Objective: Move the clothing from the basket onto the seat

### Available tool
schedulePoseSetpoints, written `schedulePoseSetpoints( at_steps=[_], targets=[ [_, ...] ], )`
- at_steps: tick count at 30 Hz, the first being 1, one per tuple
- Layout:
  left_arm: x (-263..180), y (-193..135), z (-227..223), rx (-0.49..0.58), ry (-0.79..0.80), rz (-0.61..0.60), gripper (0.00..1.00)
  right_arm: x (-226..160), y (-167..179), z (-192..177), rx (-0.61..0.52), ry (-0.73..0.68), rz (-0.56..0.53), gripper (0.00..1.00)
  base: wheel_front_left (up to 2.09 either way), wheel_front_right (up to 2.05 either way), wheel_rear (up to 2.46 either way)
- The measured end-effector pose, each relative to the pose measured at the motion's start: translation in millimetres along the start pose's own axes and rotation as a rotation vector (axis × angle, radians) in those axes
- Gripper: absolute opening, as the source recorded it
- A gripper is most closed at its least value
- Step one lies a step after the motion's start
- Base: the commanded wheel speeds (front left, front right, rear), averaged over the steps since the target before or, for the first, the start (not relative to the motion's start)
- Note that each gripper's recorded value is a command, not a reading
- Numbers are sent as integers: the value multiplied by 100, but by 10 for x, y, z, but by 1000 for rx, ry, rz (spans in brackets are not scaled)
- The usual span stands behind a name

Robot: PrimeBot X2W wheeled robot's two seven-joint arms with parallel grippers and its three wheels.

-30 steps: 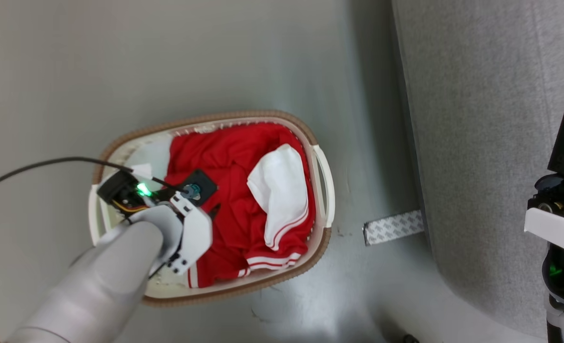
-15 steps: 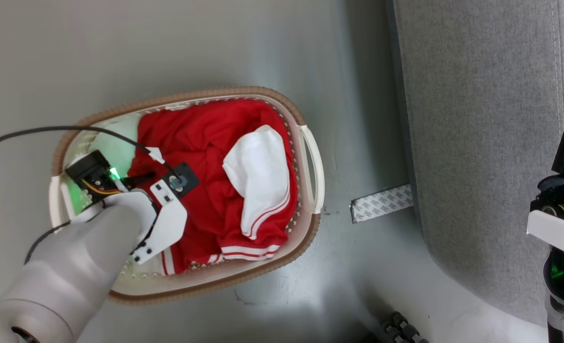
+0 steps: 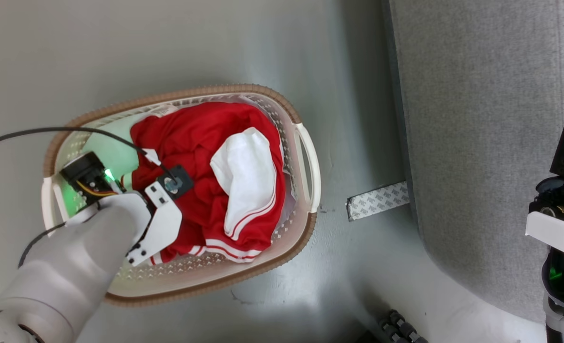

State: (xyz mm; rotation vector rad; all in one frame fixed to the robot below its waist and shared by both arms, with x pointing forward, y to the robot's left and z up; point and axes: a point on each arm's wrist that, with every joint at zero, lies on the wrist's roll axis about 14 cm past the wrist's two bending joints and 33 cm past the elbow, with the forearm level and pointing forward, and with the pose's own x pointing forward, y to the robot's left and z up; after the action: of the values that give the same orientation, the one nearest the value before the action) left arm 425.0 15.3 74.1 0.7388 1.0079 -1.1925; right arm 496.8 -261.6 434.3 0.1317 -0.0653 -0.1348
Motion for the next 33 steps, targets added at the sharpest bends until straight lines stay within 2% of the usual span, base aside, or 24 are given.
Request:
schedulePoseSetpoints(
  at_steps=[7,12,24,33],
  targets=[
    [-174,12,138,-33,-56,21,0,1,56,168,5,-34,14,100,0,0,0],
    [-405,-28,362,-134,-149,43,0,-25,111,383,6,-77,27,100,0,0,0],
    [-1261,-105,1073,-245,-417,143,0,-281,312,945,54,-166,70,100,0,0,0],
    [-1970,-320,1512,-341,-603,211,0,-587,524,1243,92,-206,123,100,0,0,0]
  ],
)
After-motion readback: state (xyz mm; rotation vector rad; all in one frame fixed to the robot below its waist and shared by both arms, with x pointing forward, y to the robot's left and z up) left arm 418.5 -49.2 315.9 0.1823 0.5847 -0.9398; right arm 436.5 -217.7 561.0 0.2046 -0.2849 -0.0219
